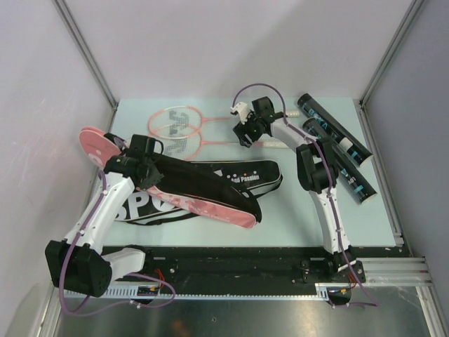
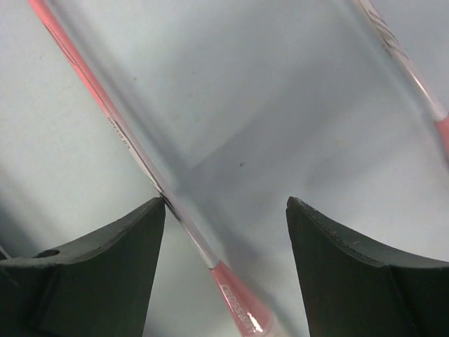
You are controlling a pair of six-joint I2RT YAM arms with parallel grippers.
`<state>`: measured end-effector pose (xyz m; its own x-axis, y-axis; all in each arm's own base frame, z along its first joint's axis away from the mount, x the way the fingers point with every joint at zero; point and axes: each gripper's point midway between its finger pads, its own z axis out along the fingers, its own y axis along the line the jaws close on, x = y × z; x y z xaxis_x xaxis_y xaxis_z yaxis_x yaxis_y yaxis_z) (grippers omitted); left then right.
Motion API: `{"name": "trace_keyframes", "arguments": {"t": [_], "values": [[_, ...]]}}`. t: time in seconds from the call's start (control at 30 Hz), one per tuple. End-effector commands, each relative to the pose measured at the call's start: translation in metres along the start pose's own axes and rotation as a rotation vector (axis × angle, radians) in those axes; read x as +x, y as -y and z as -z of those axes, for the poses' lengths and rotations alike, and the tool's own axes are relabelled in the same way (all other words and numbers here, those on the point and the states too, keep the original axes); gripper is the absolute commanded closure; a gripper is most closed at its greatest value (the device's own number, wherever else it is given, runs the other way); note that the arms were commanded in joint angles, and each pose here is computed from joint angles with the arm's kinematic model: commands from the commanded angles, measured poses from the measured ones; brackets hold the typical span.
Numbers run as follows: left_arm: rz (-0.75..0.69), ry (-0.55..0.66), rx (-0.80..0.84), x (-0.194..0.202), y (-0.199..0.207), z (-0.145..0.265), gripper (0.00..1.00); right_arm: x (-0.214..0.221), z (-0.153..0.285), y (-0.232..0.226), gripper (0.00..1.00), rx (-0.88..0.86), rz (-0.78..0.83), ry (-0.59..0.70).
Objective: Pack up the badminton gear
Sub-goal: Pick up the racket from the center of the board.
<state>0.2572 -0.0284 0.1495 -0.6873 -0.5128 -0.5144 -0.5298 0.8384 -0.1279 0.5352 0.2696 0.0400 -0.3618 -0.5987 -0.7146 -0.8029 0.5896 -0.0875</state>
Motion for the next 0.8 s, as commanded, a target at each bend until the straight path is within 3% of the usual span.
{"name": "trace_keyframes", "arguments": {"t": [0.0, 0.13, 0.23, 0.27, 0.43, 0.57, 0.67, 0.77], "values": [[0.014, 0.019, 0.006, -0.003, -0.003, 0.006, 1.00, 0.037, -0.005, -0.022, 0.28, -0.122, 0.011, -0.223], [0.029, 0.034, 0.000, -0.007, -0.004, 0.007, 1.00, 0.045, -0.012, -0.041, 0.35, -0.159, 0.052, -0.272], [0.048, 0.037, 0.008, -0.008, -0.002, 0.009, 1.00, 0.043, -0.013, -0.045, 0.55, -0.157, 0.068, -0.275], [0.055, 0.041, 0.009, -0.009, -0.002, 0.010, 1.00, 0.036, -0.015, -0.044, 0.70, -0.137, 0.084, -0.253], [0.117, 0.068, 0.012, -0.016, -0.004, 0.015, 1.00, 0.006, -0.017, -0.039, 1.00, 0.008, 0.217, -0.135], [0.181, 0.013, 0.044, -0.013, 0.003, 0.013, 1.00, -0.051, 0.007, -0.010, 1.00, 0.276, 0.295, -0.036], [0.199, -0.035, 0.025, -0.013, 0.005, 0.006, 0.99, -0.076, 0.041, 0.008, 1.00, 0.416, 0.323, -0.033], [0.195, -0.087, -0.010, -0.007, 0.004, -0.002, 1.00, -0.086, 0.079, -0.004, 1.00, 0.370, 0.359, -0.011]]}}
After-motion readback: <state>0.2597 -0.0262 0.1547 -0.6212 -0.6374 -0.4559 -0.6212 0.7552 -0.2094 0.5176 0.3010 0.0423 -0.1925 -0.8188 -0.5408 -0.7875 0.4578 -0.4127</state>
